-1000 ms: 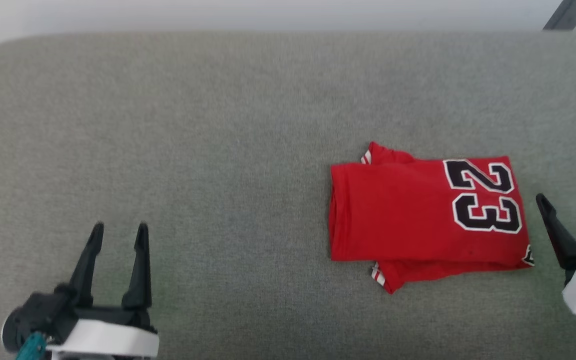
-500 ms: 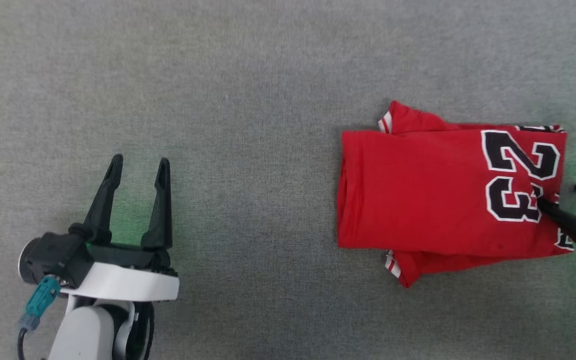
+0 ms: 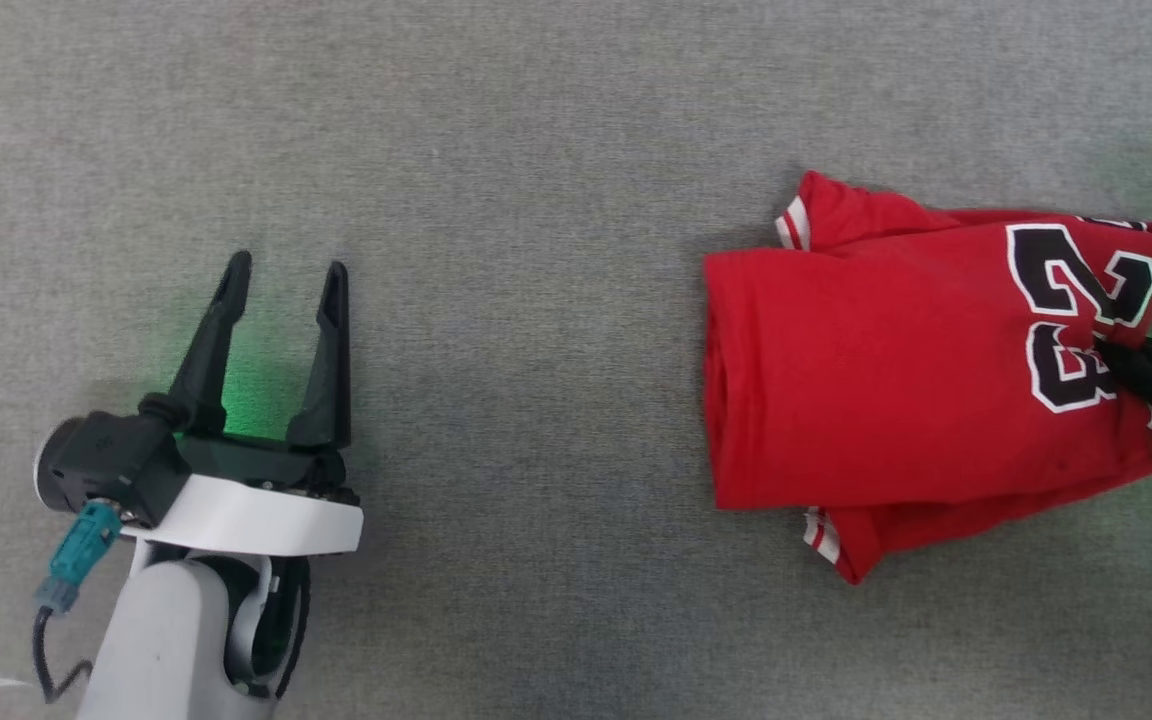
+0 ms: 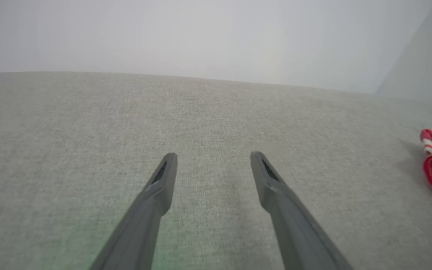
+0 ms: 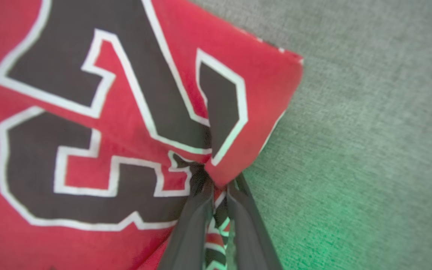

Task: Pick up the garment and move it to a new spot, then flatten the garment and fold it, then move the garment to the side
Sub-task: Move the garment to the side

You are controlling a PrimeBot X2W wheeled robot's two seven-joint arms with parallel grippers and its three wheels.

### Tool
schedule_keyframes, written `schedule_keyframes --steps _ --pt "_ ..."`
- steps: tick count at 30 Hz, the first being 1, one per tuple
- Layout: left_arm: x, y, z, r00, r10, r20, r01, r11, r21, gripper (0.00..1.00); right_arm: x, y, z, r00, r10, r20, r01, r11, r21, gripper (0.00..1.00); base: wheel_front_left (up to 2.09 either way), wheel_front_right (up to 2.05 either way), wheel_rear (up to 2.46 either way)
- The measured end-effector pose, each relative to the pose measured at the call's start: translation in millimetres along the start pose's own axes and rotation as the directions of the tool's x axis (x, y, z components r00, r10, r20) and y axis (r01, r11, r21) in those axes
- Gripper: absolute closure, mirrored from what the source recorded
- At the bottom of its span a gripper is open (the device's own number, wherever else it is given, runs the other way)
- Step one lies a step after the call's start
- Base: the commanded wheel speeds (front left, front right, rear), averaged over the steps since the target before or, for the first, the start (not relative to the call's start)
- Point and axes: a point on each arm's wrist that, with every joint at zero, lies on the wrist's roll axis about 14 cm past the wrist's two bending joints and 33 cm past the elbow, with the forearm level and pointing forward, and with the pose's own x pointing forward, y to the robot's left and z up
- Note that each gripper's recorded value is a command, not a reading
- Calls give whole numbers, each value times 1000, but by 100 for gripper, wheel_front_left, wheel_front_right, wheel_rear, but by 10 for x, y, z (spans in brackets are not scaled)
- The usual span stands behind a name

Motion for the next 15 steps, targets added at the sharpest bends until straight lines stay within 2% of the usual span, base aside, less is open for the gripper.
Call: schedule_keyframes --steps 5,8,11,15 --pt "128 -170 24 997 -76 11 76 997 25 0 -140 -162 68 994 -42 103 34 996 79 100 0 0 0" --pt "254 -334 63 989 -147 28 145 989 42 0 -323 -434 95 976 -128 177 101 983 154 100 0 0 0" --pt "421 -583 113 968 -244 55 241 969 57 0 -567 -838 -17 940 -267 210 216 947 239 100 0 0 0" --pt "651 -919 126 922 -381 76 373 923 95 0 -887 -1339 -255 866 -446 227 358 868 343 100 0 0 0"
